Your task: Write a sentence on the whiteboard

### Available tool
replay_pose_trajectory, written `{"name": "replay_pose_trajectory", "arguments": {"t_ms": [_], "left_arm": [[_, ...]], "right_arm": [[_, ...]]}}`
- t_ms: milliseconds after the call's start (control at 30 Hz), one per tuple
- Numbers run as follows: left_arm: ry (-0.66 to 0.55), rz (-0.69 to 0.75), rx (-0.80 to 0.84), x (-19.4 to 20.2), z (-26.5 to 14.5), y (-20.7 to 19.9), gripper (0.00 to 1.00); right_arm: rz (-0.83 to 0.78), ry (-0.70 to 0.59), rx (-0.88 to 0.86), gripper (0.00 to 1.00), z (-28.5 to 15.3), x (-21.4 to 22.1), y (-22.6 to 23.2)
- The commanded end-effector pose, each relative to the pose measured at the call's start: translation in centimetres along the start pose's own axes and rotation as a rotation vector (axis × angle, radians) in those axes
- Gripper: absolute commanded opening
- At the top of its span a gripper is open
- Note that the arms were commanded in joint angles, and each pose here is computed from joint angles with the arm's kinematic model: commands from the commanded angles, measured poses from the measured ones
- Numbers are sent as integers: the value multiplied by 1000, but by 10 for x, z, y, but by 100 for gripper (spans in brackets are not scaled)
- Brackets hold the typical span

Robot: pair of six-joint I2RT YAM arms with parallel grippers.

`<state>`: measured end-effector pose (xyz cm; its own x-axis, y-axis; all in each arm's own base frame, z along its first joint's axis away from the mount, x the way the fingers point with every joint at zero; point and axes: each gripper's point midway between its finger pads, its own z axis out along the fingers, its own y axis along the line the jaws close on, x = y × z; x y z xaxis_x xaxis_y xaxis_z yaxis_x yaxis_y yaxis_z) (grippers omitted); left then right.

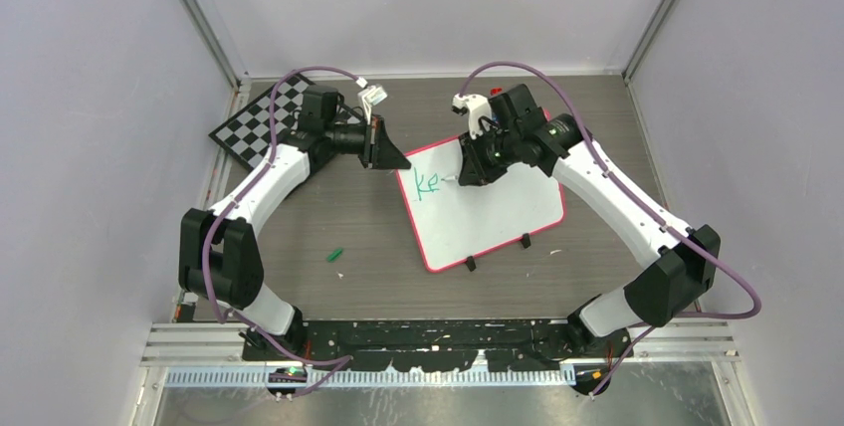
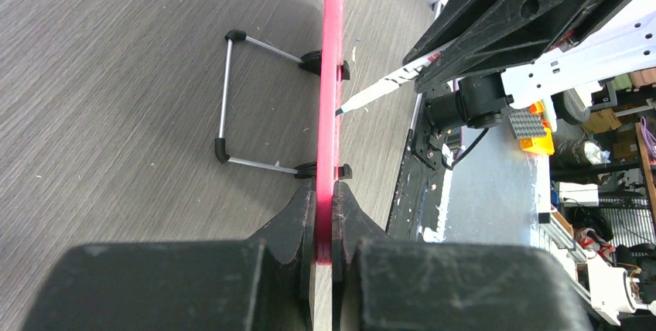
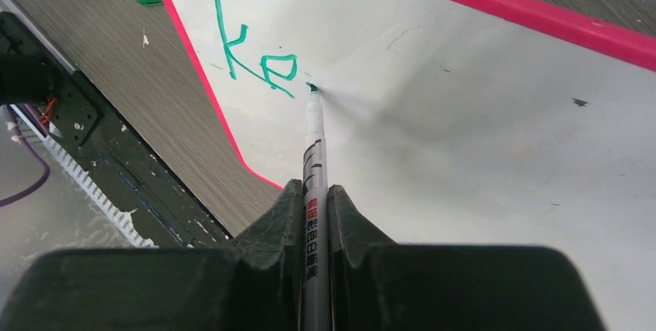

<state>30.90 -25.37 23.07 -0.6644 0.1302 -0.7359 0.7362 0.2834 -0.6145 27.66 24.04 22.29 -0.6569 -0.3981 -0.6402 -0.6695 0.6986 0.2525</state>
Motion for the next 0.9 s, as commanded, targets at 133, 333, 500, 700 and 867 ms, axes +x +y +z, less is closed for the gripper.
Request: {"name": "replay_pose_trajectory", "arguments": {"t_ms": [133,333,500,700,867], "left_arm": [[-13,38,23,-7,-6,-14,0],[-13,37,24,-7,-5,-13,0],[-12,37,25,-7,-5,-13,0],[-14,43,21,-8,-5,-12,0],[-11,41,20,-7,-5,-12,0]], "right_arm": [[-31,-64,54,0,-17,-18,-15],[-33,-85,51,0,-20,-29,-14],[-30,-82,39,0,-17,-31,-13],[-15,-82,11,0,-11,-30,-8],[-13,-87,-11,0,-8,-33,-2]]}}
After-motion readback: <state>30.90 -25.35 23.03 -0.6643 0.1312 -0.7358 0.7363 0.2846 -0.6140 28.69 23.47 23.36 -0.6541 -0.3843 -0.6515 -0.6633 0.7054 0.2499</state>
